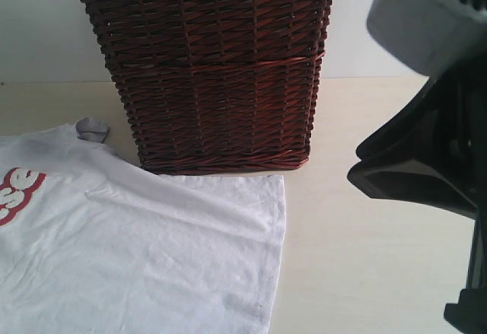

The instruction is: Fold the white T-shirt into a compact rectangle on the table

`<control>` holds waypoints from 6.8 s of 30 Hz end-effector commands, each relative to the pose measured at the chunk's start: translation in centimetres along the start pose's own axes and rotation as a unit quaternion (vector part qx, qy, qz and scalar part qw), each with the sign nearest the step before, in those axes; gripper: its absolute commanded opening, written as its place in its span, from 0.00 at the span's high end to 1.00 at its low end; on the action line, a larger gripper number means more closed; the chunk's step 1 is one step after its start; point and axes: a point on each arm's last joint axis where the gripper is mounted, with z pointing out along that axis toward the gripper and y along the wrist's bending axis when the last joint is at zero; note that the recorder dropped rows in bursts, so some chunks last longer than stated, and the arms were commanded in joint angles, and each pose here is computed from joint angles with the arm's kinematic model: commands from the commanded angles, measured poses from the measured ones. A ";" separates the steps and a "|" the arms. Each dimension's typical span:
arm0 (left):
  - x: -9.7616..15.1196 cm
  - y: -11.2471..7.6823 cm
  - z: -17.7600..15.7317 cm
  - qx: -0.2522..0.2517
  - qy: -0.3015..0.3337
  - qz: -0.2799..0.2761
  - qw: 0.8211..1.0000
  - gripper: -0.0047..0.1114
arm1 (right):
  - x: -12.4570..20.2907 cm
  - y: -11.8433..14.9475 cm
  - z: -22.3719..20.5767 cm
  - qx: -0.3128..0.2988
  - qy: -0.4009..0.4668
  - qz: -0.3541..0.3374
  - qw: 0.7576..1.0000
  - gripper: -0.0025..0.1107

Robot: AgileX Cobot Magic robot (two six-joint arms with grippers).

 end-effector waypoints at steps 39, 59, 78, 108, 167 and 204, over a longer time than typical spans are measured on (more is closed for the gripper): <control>-11.9 2.0 -6.7 0.077 -0.322 -0.184 0.926 0.06 | -0.1 0.2 0.1 -0.012 -0.008 0.008 1.000 0.83; -8.7 1.3 -22.6 -0.097 -0.524 -0.392 0.750 0.06 | 0.1 0.6 1.4 -0.015 -0.013 -0.012 1.000 0.83; -10.8 -3.3 -32.5 -0.183 -0.600 -0.443 0.641 0.06 | 0.1 0.6 1.4 -0.017 -0.015 -0.003 1.000 0.83; -18.5 -13.6 -42.2 -0.335 -0.619 -0.204 0.680 0.06 | 0.1 0.7 1.4 -0.023 -0.015 0.001 1.000 0.83; -16.0 -21.0 -25.7 -0.445 -0.552 -0.615 0.346 0.06 | 0.1 0.7 1.4 -0.023 -0.016 0.002 1.000 0.83; -17.9 -21.8 -16.2 -0.320 -0.387 -0.708 0.497 0.06 | 0.0 0.7 1.4 -0.023 -0.017 0.001 1.000 0.83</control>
